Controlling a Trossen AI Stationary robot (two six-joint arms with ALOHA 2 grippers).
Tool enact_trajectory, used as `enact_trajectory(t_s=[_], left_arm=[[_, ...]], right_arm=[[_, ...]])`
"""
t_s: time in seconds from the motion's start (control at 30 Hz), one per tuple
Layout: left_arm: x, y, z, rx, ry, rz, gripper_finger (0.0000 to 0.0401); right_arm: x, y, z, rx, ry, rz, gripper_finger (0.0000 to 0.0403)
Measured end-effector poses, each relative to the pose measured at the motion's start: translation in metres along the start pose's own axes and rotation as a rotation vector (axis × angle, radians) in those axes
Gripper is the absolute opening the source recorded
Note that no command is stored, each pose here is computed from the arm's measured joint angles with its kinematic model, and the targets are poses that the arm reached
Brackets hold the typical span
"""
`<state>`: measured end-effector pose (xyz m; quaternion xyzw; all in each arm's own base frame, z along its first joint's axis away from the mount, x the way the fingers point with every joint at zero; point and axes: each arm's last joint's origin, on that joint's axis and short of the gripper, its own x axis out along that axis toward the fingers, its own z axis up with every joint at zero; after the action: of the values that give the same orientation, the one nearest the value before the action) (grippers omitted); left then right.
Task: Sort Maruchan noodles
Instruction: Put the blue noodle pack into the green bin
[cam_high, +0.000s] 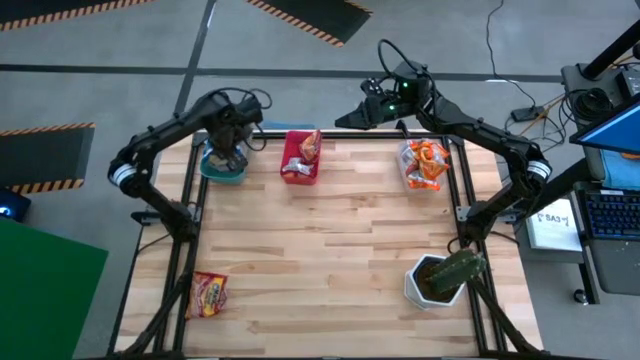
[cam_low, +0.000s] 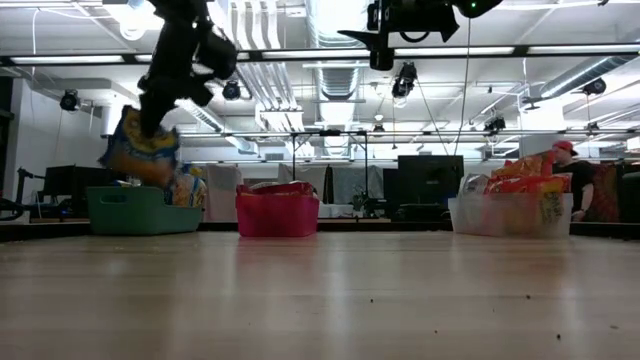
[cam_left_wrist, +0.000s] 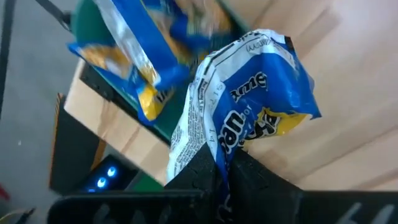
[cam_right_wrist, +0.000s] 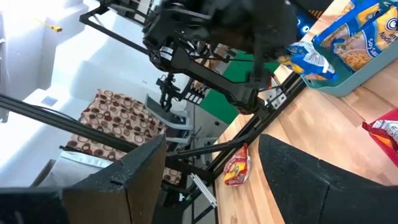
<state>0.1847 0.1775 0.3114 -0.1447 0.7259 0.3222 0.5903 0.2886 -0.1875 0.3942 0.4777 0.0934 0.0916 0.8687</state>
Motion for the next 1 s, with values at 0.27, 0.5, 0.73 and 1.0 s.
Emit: enact_trajectory(t_s=[0.27,0.5,0.73,1.0], left_arm=[[0.041,-0.005,0.004,0.110,0.163,0.086,0.0000],[0.062,-0.011,0.019,0.134,0.163,0.085,0.0000],[0.078,-0.015,0.034,0.150,0.177,0.086,0.0017],[0.083,-0.016,0.038,0.161,0.199,0.086,0.0092]], right_arm=[[0.000,0.000,0.000,-0.008,0.000,0.000,0.0245],[0.000,0.000,0.000,-0.007,0.000,-0.001,0.0247],[0.000,0.000,0.000,-0.006,-0.001,-0.001,0.0245],[0.000,0.000,0.000,-0.005,-0.001,-0.002,0.0248]])
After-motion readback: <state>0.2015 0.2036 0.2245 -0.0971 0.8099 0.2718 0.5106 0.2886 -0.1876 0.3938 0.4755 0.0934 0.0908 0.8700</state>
